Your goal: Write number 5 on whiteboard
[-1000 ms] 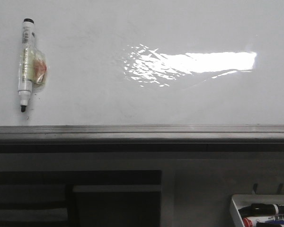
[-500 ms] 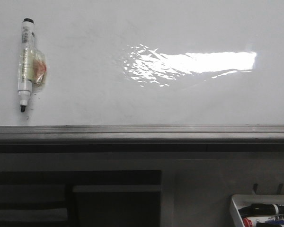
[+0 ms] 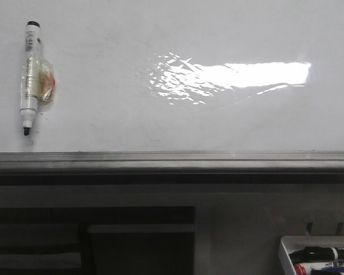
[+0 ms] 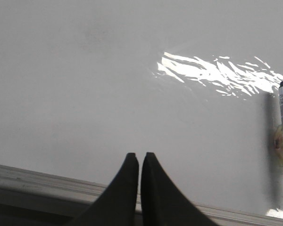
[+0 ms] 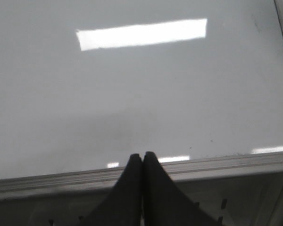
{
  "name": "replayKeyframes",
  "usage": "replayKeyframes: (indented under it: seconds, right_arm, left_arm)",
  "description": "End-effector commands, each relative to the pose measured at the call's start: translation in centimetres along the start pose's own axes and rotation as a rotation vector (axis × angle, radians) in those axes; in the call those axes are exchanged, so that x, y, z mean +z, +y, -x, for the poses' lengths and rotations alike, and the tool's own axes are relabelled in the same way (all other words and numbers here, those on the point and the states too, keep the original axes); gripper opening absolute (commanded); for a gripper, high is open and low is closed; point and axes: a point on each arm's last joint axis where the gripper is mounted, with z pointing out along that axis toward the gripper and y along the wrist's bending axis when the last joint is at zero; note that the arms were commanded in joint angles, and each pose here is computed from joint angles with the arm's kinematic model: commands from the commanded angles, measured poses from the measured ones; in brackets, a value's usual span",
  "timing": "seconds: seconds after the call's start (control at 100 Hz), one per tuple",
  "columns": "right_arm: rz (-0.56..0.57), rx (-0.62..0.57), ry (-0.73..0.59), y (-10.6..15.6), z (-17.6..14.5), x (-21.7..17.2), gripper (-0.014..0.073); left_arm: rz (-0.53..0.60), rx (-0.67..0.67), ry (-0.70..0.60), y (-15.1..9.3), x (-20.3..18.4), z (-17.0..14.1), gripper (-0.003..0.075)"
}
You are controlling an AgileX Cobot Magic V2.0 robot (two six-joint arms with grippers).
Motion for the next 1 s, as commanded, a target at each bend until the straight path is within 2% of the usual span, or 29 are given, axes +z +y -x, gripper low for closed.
replayKeyframes:
  seconds: [0.0,0.09,0.21,0.26,0.33,0.45,0.52,0.75,0.99]
  right_arm:
    - [0.008,0.010,0.069,0.1,2.3,0.3,-0.0061]
    - [0.010,0.020,0.174,0.2,3.2,1.1,-0.0061]
    - [0.037,0.030,0.166,0.4,4.2,1.4,-0.0061]
    - [0.048,0.027,0.158,0.5,4.3,1.5,-0.0061]
    - [0.052,0.026,0.171,0.5,4.2,1.4,-0.0061]
    - [0.052,0.025,0.198,0.5,3.9,1.4,-0.0061]
    - [0.052,0.025,0.198,0.5,3.9,1.4,-0.0061]
    - [0.052,0.025,0.198,0.5,3.9,1.4,-0.0061]
    - [0.052,0.025,0.206,0.5,3.8,1.4,-0.0061]
  left_arm:
    - [0.001,-0.001,-0.014,-0.7,0.3,3.1,-0.0021]
    - [0.017,0.001,0.063,-1.1,1.2,4.5,-0.0020]
    - [0.028,0.015,0.096,-1.4,2.4,5.8,-0.0017]
    - [0.030,0.047,0.109,-1.4,2.8,6.0,0.0006]
    - [0.031,0.093,0.116,-1.4,3.5,6.0,0.0112]
    - [0.030,0.092,0.079,-1.4,4.3,6.4,0.0410]
    - [0.026,0.066,0.026,-1.4,4.8,6.6,0.0492]
    - [-0.001,0.051,-0.039,-1.7,6.0,7.2,0.0470]
    - [-0.220,0.184,-0.061,-4.5,6.6,6.9,0.0471]
